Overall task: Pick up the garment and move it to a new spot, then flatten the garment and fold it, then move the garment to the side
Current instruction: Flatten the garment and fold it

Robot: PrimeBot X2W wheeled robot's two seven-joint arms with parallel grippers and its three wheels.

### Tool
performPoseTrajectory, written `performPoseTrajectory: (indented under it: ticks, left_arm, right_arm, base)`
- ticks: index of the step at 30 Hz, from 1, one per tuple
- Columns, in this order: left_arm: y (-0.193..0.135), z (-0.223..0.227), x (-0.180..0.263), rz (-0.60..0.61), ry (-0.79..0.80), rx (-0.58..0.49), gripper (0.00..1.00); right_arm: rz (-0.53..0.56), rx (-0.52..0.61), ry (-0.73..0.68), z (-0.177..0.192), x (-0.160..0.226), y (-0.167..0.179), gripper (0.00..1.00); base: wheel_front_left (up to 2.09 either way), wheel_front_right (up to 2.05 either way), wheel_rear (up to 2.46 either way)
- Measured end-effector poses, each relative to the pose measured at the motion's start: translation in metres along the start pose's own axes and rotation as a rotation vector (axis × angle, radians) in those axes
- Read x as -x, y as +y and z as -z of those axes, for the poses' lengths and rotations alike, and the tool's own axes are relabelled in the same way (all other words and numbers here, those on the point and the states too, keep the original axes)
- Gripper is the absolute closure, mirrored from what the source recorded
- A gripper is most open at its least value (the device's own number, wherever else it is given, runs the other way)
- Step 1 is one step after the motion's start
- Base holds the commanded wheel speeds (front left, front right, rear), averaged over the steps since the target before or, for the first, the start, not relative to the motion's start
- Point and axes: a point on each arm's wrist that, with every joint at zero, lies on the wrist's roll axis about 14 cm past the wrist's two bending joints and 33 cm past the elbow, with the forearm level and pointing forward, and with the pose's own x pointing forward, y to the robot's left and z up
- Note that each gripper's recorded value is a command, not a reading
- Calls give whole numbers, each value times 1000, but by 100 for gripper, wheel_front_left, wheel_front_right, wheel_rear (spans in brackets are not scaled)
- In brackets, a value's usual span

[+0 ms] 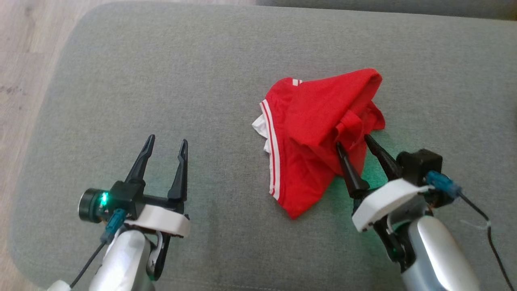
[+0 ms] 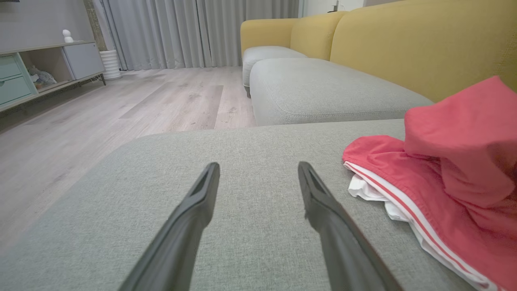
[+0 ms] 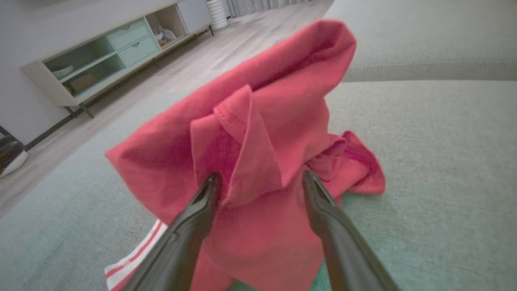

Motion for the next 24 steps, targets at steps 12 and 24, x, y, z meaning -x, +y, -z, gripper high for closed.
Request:
performPoseTrajectory:
  ticks: [12,24]
  left_arm:
    - [-1,-4,1,-9,-12,12,0]
    - [-20,-6,-14,47,-21,15,0]
  right_arm:
    - [69,58,-122,-36,8,-28,100]
    - [237,373,-451,-181,102,-52,100]
  base:
    - [0,0,0]
    - [0,0,0]
